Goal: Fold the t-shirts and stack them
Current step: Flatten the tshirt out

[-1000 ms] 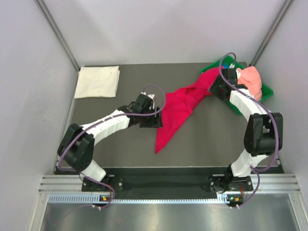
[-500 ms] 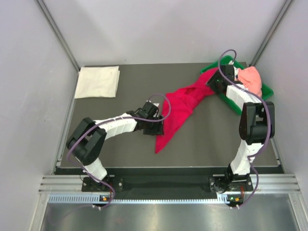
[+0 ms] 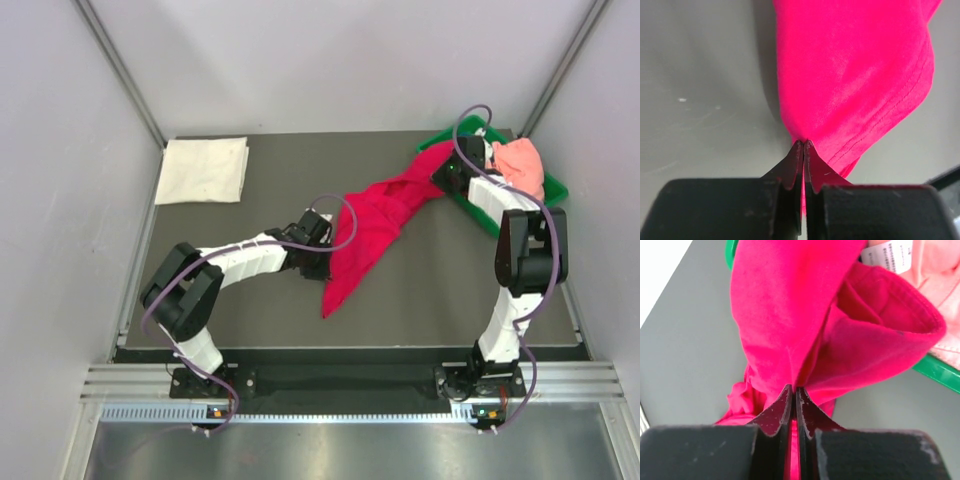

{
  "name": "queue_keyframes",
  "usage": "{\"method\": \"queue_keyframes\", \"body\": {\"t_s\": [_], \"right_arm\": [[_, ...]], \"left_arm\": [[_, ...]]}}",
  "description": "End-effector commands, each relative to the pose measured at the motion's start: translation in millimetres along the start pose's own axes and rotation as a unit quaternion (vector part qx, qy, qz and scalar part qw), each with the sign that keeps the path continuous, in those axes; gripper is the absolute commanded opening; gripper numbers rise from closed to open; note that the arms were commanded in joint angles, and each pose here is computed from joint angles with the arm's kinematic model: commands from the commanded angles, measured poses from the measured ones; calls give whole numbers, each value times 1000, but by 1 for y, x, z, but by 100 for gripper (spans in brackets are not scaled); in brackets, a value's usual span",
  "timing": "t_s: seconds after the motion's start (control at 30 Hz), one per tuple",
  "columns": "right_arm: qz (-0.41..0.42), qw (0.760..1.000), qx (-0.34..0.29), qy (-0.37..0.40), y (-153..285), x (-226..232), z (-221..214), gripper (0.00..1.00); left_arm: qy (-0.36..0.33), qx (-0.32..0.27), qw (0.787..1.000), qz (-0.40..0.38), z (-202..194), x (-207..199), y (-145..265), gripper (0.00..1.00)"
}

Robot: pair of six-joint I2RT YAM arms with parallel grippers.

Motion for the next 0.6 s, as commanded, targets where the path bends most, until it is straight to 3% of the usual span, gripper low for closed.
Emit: {"method": "queue_keyframes", "body": {"t_s": [0.0, 0.13, 0.3, 0.5, 0.57], "right_arm": [[63, 997, -34, 25, 24, 36, 31, 0], [83, 991, -74, 79, 102, 65, 54, 0], [100, 985, -98, 100, 200, 56, 38, 0], [102, 986, -88, 102, 275, 12, -15, 0], [99, 988, -73, 93, 282, -1, -32, 0]], "left_arm": [[-13, -33, 999, 31, 22, -1, 19, 0], [-10, -86, 992, 93, 47, 21, 64, 0], [14, -135, 980, 145, 66, 54, 115, 0], [60, -122, 973, 188, 53, 98, 139, 0], [71, -106, 973, 194, 41, 109, 137, 0]]}}
Point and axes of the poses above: each gripper's point midway between its finger pads, its own y axis back along the fingers, its own x axis along the line the jaws close on, z = x × y, the point moved 4 cm from there along y, back along the fingers, and after that the axes turned 5 degrees about -y, right-handed, at the moved point
